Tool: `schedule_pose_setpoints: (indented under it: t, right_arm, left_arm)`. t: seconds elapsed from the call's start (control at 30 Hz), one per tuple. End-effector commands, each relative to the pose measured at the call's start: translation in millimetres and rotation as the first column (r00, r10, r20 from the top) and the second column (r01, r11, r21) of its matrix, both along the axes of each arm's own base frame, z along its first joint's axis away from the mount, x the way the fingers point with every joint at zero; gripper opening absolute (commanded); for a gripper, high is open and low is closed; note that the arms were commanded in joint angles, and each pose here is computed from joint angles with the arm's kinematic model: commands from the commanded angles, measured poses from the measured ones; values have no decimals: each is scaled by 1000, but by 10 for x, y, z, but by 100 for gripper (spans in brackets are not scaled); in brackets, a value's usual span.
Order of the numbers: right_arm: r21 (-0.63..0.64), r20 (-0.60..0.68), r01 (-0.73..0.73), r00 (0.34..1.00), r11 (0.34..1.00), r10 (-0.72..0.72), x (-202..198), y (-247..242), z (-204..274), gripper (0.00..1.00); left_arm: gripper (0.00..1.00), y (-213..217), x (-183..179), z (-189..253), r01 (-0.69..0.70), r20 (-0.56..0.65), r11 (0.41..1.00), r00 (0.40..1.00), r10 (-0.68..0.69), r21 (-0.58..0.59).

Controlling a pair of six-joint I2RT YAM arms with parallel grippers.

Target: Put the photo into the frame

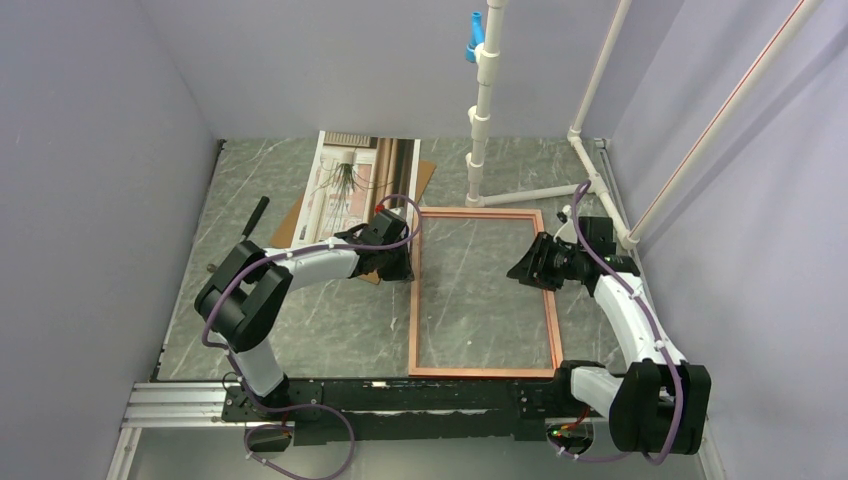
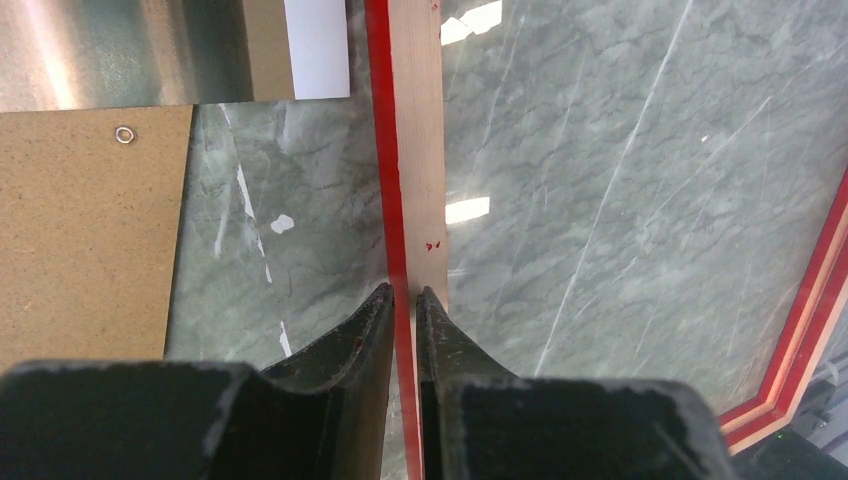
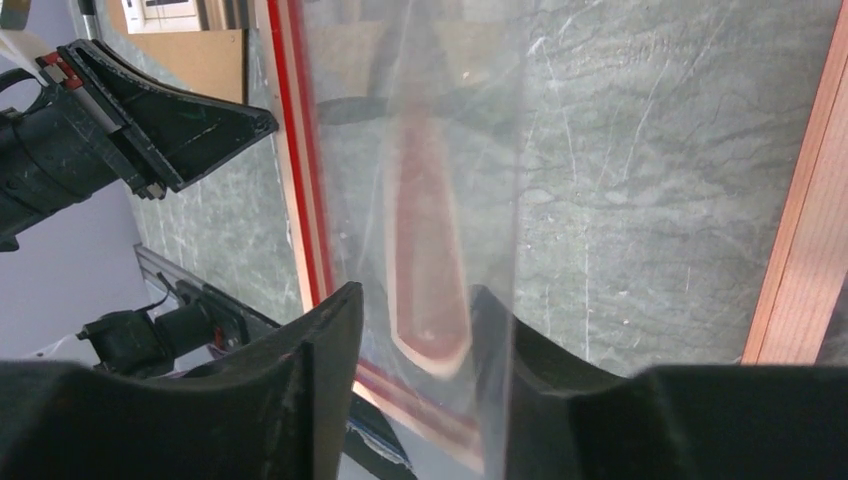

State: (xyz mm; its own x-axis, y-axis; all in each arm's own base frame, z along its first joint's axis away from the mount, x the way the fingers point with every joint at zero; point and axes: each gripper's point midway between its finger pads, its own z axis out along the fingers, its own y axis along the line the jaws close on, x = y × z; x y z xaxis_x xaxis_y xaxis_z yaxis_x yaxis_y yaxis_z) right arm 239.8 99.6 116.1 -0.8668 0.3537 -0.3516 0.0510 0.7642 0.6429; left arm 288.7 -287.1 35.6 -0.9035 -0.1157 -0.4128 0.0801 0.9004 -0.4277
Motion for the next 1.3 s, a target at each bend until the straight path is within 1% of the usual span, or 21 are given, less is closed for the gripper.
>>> schedule_pose_setpoints:
  t: [0.0,0.1,0.2,0.33,0.4,0.6,0.83,1.03,1.27]
  right_arm:
    - [-12,50,-8,999,1000,9,69,5,18,52]
    - [-22,48,1,999,1000,0,81,-12,-3,67]
    - [-25,44,8,999,1000,-7,89,-21,-29,79]
    - [-30,46,18,999,999,-16,108,-35,-59,88]
    - [-33,44,19,999,999,-18,112,-39,-83,92]
    - [-34,30,19,999,999,-18,119,-41,-161,95]
    - [-46,6,26,1000,999,-25,134,-46,-253,96]
    - [-131,-38,38,998,991,-43,140,-137,-401,98]
    - [-220,-57,54,996,974,-68,141,-180,-476,100]
  left_arm:
    - [18,150,-158,-302,11,-52,995,999,-6,97]
    - [18,158,-157,-300,11,-50,995,999,-6,100]
    - [18,165,-155,-301,8,-49,995,999,-3,101]
    - [18,168,-159,-304,10,-50,994,999,-5,104]
    - [19,172,-163,-307,11,-50,994,999,-6,106]
    - [19,166,-159,-314,11,-51,995,999,-6,103]
    - [18,148,-168,-311,17,-53,994,999,-12,104]
    - [18,137,-171,-308,22,-53,994,998,-16,108]
    - [18,141,-171,-316,24,-54,993,998,-18,116]
